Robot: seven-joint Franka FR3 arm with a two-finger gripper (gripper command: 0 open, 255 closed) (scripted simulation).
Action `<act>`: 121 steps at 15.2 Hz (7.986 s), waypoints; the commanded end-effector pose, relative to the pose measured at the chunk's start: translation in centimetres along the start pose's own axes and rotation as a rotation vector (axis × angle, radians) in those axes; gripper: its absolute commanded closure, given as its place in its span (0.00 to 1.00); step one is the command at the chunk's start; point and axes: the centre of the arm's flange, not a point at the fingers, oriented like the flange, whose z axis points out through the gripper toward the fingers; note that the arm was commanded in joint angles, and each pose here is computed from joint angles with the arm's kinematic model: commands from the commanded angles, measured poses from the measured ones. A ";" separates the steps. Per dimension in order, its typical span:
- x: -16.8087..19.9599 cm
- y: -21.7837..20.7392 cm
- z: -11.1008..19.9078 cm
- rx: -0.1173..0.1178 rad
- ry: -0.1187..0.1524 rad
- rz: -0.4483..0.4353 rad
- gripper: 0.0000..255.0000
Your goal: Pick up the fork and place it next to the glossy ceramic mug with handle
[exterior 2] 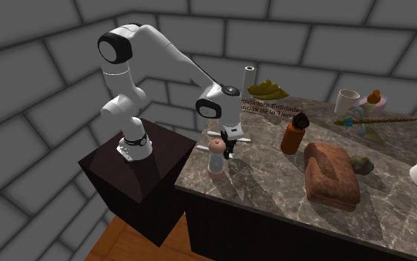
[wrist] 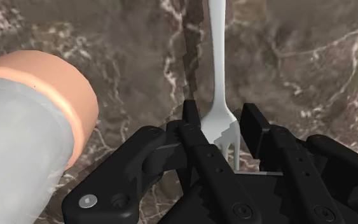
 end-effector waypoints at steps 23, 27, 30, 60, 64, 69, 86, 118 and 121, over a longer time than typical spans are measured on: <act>0.4 -0.4 -10.3 0.001 -0.003 -0.003 1.00; 0.5 -0.4 -12.4 0.001 -0.003 -0.003 1.00; 0.5 -0.4 -14.0 0.001 -0.003 -0.003 1.00; -7.2 -31.2 -17.0 0.001 -0.003 -0.003 1.00; -8.5 -36.3 -17.0 0.001 -0.003 -0.003 1.00; -10.2 -42.7 -17.0 0.001 -0.003 -0.003 1.00; -11.4 -46.0 -9.6 0.001 -0.003 -0.003 1.00; -11.8 -45.8 -3.5 0.001 -0.003 -0.003 0.00; -11.8 -45.8 -5.8 0.001 -0.003 -0.003 0.00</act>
